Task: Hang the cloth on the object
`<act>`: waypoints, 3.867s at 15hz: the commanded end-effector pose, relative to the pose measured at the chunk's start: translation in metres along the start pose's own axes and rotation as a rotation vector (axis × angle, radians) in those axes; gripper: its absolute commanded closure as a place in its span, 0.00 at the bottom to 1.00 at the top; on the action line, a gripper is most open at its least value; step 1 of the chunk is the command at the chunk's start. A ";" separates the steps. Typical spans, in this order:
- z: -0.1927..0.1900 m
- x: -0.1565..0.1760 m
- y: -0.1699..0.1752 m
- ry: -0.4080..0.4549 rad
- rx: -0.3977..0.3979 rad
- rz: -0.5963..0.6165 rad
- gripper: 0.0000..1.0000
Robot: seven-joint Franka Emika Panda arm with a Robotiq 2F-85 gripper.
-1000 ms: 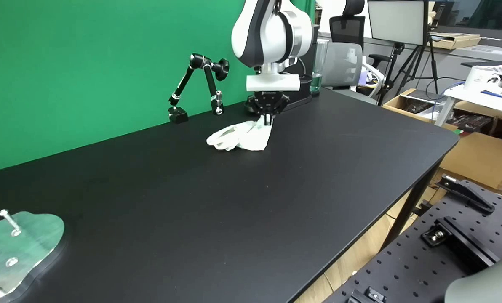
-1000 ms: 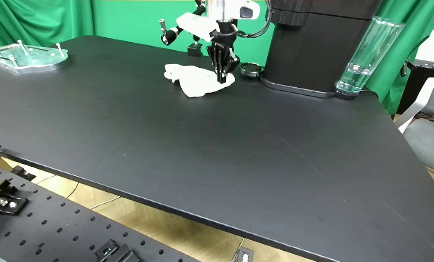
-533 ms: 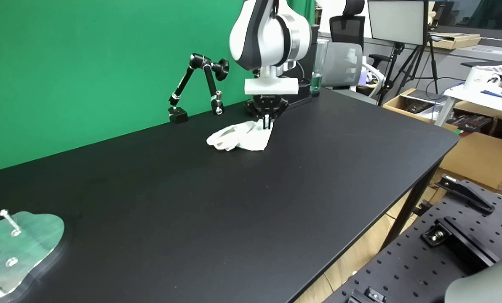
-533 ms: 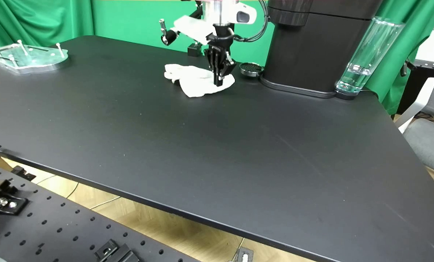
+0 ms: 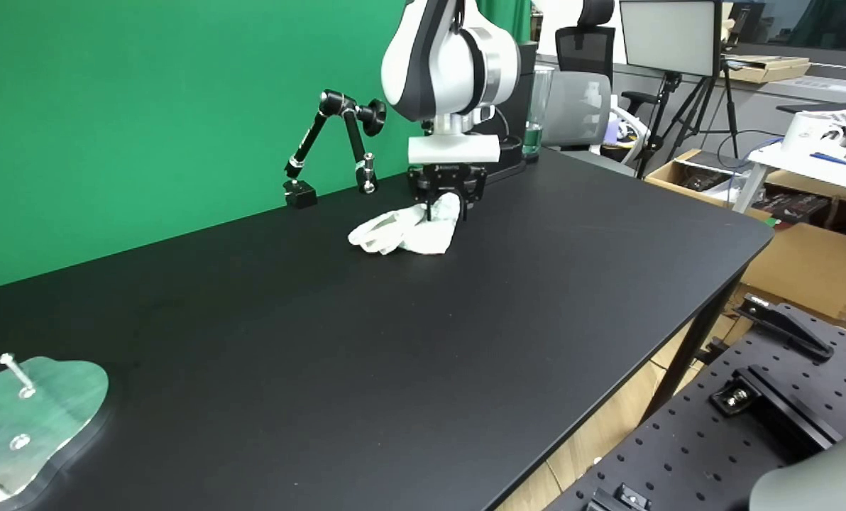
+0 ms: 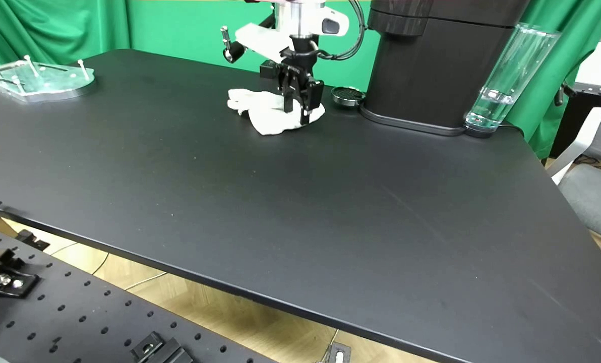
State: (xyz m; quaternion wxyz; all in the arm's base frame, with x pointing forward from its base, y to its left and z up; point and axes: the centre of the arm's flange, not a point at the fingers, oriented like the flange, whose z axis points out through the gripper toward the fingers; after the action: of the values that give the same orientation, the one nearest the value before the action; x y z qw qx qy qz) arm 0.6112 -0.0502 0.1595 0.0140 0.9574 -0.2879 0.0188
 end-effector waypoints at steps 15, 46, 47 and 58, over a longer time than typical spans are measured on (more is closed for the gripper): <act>-0.006 0.003 -0.005 -0.005 0.000 0.015 1.00; -0.169 -0.111 -0.190 -0.015 0.114 -0.573 1.00; -0.168 -0.114 -0.193 -0.015 0.115 -0.586 1.00; -0.171 -0.111 -0.188 0.001 0.104 -0.577 1.00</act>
State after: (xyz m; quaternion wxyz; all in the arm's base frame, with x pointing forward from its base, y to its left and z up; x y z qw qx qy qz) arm 0.6147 0.1805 0.3134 -0.0341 0.9991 0.0085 0.0253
